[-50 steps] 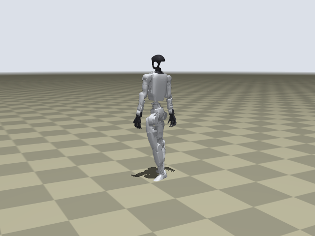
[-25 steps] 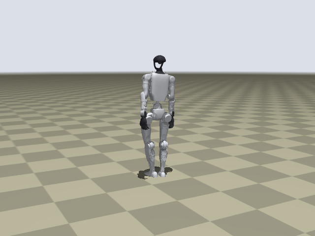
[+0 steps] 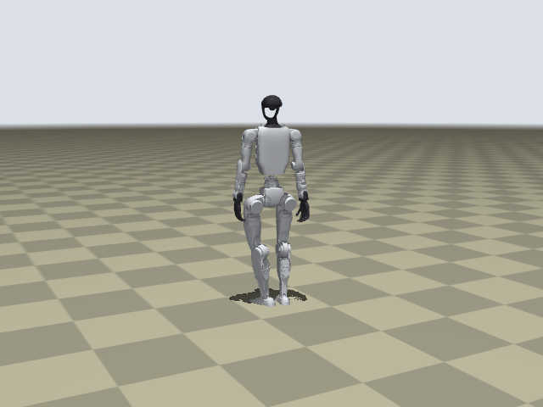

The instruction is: In place motions

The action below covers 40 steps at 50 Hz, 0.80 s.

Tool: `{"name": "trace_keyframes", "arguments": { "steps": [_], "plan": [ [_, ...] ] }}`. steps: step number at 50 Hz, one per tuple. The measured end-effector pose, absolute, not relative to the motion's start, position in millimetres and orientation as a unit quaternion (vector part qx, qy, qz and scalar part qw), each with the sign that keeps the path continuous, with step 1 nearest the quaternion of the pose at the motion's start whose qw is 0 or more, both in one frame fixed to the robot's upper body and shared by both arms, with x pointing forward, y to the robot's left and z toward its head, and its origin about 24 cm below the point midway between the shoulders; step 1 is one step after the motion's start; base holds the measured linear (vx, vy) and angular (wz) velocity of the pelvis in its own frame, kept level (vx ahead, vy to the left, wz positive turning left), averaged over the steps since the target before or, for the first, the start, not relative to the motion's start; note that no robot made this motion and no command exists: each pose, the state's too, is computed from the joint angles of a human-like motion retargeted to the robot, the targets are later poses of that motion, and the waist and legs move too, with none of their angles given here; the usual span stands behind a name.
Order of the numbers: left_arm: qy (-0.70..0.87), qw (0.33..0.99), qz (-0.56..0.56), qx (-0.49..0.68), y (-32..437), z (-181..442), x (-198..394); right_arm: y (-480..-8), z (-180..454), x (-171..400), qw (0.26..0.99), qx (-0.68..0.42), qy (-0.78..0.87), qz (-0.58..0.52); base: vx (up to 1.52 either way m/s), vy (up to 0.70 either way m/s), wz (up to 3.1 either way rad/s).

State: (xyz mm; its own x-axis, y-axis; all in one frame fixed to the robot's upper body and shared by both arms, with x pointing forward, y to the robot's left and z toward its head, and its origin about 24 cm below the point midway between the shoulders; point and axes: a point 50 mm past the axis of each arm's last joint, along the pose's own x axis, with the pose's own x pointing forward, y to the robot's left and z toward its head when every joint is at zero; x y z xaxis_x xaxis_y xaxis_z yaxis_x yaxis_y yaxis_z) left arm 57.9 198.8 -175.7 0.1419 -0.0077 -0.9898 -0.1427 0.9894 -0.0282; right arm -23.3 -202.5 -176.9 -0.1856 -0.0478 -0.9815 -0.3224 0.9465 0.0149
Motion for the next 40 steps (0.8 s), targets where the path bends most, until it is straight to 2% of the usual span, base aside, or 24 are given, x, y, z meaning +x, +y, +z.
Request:
{"name": "trace_keyframes", "arguments": {
  "steps": [5, 10, 14, 17, 24, 28, 33, 37, 40],
  "plan": [
    [0.671, 0.737, 0.038, -0.073, 186.5, -178.6, 41.0, -189.8, -179.9, 12.2, 0.654, -0.150, 0.727, 0.145, -0.18, -0.04, -0.11],
    [0.701, 0.707, 0.044, -0.081, 181.1, -180.2, 14.8, -192.0, -177.7, 46.9, 0.650, -0.258, 0.689, 0.191, -0.29, 0.05, -1.70],
    [0.712, 0.695, 0.056, -0.083, 179.9, -180.4, 3.0, -202.7, -174.0, 63.5, 0.621, -0.347, 0.664, 0.234, -0.22, 0.02, -7.61],
    [0.720, 0.685, 0.071, -0.089, 181.0, -180.2, -11.5, -208.9, -173.8, 57.0, 0.624, -0.319, 0.679, 0.217, -0.06, -0.10, -3.52],
    [0.739, 0.660, 0.106, -0.084, 202.7, -175.9, -26.0, -209.9, -175.4, 42.0, 0.677, -0.160, 0.711, 0.100, -0.05, -0.16, -1.41],
    [0.718, 0.685, 0.109, -0.054, 211.6, -175.8, 4.5, -218.7, -175.2, 18.1, 0.673, -0.105, 0.732, 0.017, -0.05, -0.10, 0.02],
    [0.656, 0.746, 0.092, -0.072, 209.7, -173.8, 58.5, -227.9, -168.9, -32.3, 0.604, -0.068, 0.793, -0.043, 0.07, -0.09, 0.09],
    [0.610, 0.785, 0.069, -0.080, 199.4, -168.9, 97.2, -222.9, -164.6, -59.1, 0.564, -0.050, 0.824, -0.042, 0.06, -0.11, 0.21],
    [0.592, 0.800, 0.053, -0.084, 190.4, -166.6, 112.0, -213.1, -167.0, -61.4, 0.566, -0.054, 0.822, -0.013, 0.04, -0.12, 0.35]
  ]
}}
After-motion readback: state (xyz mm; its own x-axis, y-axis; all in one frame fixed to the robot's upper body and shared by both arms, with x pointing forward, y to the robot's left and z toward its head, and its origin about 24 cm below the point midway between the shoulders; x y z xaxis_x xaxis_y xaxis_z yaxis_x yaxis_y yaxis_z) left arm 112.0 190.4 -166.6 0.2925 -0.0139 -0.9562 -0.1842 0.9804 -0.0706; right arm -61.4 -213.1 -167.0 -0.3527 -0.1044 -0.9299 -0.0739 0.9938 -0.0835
